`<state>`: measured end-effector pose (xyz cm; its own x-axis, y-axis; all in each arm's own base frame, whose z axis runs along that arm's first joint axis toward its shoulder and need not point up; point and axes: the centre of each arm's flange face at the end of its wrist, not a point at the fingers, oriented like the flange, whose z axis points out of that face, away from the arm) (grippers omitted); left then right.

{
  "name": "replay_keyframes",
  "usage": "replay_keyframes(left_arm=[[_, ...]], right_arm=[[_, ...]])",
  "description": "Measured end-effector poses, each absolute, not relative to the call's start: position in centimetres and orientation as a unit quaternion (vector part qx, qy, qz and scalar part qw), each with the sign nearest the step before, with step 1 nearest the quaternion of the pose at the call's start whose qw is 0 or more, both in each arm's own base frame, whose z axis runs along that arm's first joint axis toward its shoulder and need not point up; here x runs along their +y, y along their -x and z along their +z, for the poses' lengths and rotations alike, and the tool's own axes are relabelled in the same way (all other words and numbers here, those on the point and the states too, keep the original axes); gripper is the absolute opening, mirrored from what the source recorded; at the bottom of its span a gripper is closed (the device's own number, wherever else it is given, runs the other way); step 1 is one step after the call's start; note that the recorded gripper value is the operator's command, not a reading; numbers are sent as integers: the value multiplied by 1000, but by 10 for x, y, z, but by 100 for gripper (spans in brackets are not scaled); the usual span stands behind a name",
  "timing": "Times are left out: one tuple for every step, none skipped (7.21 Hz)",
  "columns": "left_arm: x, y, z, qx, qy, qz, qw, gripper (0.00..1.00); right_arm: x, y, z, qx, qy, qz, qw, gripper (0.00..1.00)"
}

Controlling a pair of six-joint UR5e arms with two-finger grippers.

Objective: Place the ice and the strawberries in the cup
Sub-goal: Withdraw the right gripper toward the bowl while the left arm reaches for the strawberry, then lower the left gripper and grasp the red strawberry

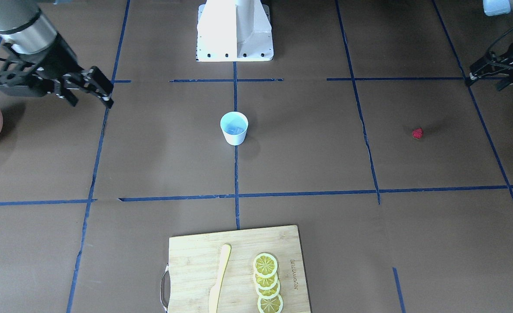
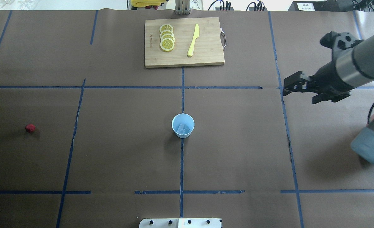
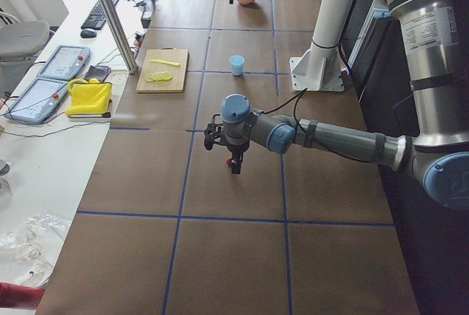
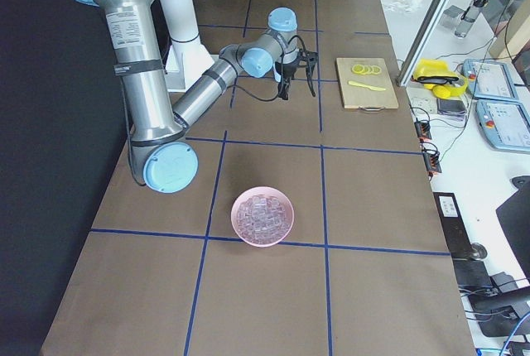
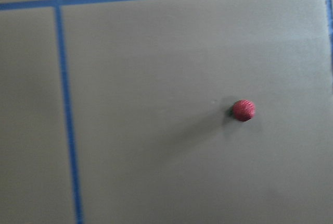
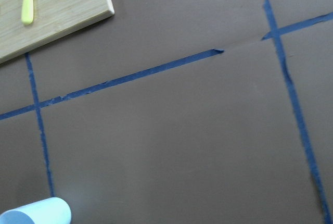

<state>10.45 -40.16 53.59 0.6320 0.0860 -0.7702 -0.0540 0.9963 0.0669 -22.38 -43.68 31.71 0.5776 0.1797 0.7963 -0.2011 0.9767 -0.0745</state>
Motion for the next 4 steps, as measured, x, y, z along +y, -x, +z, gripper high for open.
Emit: replay_keyframes(left_arm=[[-415,-151,532,410,-28,39,911,100],[-426,-190,529,394,-37,37,918,100],[-433,-216,528,382,-44,35,923,100],[-440,-235,530,375,-44,32,925,100]], right_arm=[[-438,181,347,-440,-20,84,894,100],[-437,155,369,-434,-26,65,898,100],[-435,142,381,-430,-29,55,901,100],[-434,137,387,-428,-29,51,902,100]])
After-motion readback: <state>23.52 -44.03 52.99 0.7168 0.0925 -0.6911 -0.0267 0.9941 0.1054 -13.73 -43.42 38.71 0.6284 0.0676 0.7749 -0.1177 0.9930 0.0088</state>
